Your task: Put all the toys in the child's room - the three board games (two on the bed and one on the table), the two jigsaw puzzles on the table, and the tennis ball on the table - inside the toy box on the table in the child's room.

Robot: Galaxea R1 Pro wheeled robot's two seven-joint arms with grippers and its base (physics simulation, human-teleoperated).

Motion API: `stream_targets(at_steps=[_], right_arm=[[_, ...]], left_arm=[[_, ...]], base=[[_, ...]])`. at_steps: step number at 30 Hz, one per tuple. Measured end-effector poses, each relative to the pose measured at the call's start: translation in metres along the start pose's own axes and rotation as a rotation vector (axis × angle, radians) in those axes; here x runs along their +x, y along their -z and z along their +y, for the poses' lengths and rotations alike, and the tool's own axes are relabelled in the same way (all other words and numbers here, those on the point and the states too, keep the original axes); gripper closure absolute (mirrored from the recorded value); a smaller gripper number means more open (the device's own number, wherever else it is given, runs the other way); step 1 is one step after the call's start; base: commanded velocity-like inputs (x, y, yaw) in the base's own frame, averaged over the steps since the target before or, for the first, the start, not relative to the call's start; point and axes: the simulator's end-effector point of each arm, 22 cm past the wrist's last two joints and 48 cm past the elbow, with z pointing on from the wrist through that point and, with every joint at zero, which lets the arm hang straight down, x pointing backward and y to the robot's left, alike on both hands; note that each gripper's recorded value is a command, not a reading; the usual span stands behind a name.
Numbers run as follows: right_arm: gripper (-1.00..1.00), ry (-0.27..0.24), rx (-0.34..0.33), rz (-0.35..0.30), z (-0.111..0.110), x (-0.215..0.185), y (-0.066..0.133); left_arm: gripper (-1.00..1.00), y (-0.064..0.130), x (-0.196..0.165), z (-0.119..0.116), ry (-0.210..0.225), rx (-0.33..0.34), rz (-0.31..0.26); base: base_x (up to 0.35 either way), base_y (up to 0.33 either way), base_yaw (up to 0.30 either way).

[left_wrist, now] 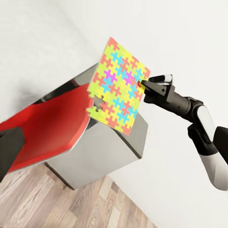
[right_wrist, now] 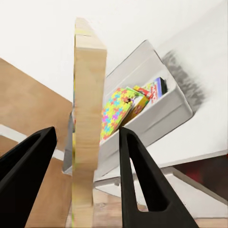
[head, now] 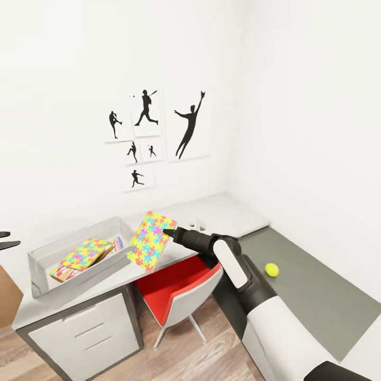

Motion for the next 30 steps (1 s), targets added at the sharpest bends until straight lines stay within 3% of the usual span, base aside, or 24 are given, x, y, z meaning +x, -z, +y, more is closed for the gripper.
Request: stream_targets(at_steps=[11, 18, 30], right_arm=[[1.00, 0.001, -0.002, -0.001, 0.0007, -0.0003, 0.0003], [1.00, 0.002, 0.000, -0.001, 0.0001, 0.0000, 0.0004], [1.00, 0.003, 0.001, -0.001, 0.0000, -0.0004, 0.0001]], left_arm=[[-1.00, 0.0001, 0.0002, 0.0007, 0.002, -0.001, 0.000], [-1.00, 0.0000, 0.0004, 0.0010, 0.001, -0.003, 0.001], [-1.00, 0.0006, 0.0011, 0.0030, 0.006, -0.007, 0.002]], base=[[-0.002, 0.031, 0.051], [0.000, 0.218, 0.013], [-0.017, 0.270, 0.256]])
